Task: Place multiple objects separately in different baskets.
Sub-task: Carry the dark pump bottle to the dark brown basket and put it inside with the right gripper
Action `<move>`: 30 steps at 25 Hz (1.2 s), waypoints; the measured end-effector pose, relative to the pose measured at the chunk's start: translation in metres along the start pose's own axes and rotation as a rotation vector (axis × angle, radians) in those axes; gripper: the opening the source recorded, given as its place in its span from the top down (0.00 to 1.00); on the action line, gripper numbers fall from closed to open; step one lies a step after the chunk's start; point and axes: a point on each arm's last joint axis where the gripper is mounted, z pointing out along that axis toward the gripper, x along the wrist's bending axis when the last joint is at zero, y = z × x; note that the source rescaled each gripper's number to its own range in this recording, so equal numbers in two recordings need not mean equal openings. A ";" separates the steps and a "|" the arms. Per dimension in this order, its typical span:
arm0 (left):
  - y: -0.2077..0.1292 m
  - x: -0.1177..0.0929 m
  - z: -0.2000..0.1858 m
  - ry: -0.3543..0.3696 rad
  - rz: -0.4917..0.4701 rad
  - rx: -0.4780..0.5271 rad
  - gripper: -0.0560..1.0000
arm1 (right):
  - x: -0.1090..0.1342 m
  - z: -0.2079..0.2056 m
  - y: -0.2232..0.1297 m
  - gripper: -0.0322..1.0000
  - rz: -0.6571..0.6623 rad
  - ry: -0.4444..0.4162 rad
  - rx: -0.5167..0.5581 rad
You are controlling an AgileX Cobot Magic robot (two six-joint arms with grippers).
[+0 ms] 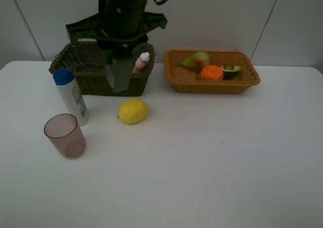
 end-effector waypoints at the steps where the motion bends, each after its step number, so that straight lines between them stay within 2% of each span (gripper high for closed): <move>1: 0.000 0.000 0.000 0.000 0.000 0.000 0.00 | -0.003 -0.001 0.004 0.88 -0.003 0.004 -0.026; 13: 0.000 0.000 0.000 0.000 0.000 0.000 0.00 | -0.023 0.012 0.035 0.88 -0.064 0.044 -0.311; 22: 0.000 0.000 0.000 0.000 0.000 0.000 0.00 | -0.048 0.055 0.047 0.88 -0.073 0.033 -0.401; 30: 0.000 0.000 0.000 0.000 0.000 0.000 0.00 | -0.074 0.096 0.046 0.88 -0.050 0.005 -0.407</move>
